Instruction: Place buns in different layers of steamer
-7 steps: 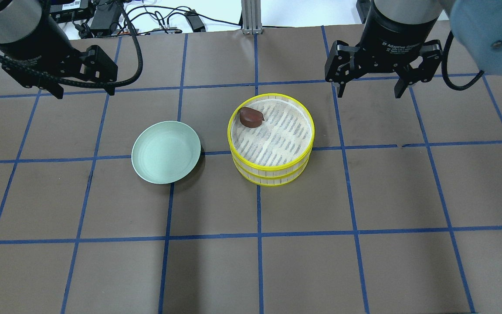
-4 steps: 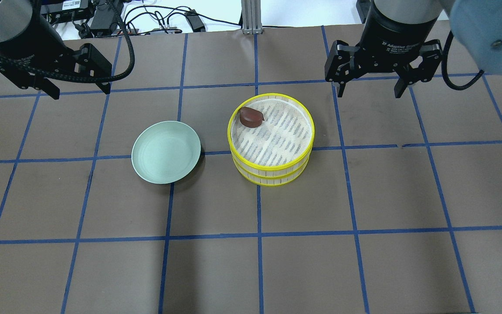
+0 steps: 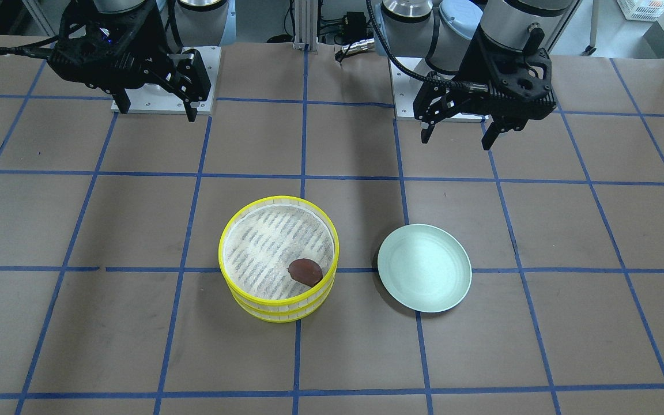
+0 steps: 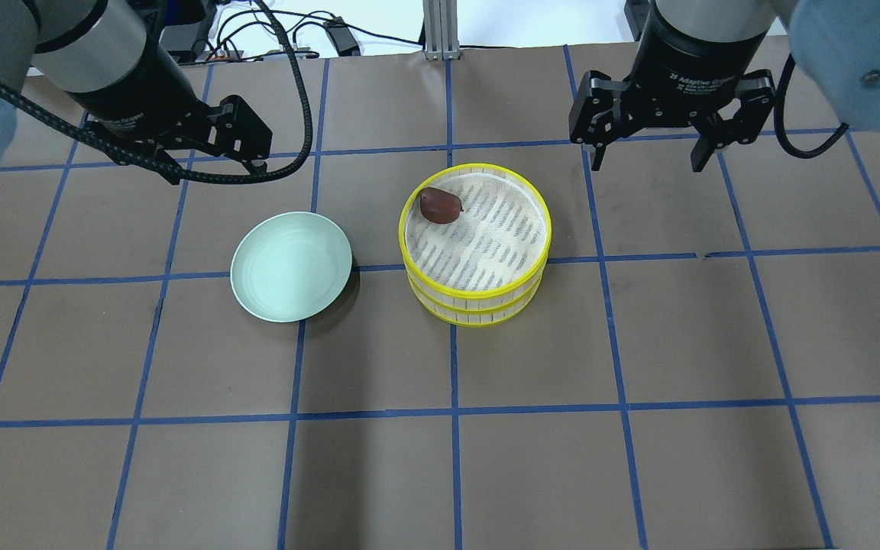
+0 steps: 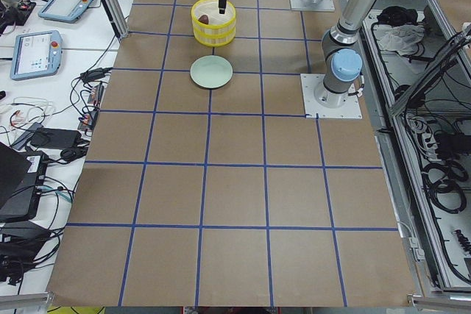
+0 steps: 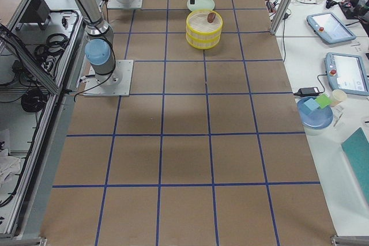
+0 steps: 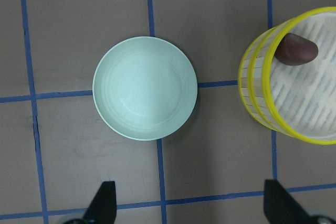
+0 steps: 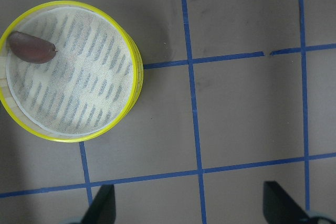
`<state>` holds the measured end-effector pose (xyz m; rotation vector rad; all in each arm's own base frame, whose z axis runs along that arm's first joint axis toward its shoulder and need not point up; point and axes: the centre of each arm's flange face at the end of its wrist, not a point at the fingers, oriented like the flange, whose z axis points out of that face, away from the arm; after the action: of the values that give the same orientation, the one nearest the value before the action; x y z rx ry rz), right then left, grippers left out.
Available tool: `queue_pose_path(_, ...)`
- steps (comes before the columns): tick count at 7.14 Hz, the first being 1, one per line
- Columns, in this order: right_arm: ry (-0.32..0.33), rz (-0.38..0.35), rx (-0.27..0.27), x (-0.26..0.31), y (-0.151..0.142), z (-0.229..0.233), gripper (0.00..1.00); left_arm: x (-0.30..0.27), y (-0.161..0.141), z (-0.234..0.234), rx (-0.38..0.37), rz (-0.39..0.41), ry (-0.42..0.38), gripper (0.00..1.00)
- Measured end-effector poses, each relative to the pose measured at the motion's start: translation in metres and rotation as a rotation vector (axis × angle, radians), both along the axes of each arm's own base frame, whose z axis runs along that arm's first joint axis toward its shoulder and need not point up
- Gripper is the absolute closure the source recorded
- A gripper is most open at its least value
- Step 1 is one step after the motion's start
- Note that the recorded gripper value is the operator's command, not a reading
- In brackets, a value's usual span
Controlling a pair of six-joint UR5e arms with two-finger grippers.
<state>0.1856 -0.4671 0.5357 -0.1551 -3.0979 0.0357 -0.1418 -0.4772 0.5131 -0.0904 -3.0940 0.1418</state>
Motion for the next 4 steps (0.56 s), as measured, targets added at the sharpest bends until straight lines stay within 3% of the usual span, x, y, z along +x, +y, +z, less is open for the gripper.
queue_pose_path(4, 0.0, 0.001, 0.0, 0.0001, -0.0006, -0.0004, 0.0, 0.0025, 0.0004, -0.0009, 0.0, -0.001, -0.056, 0.0)
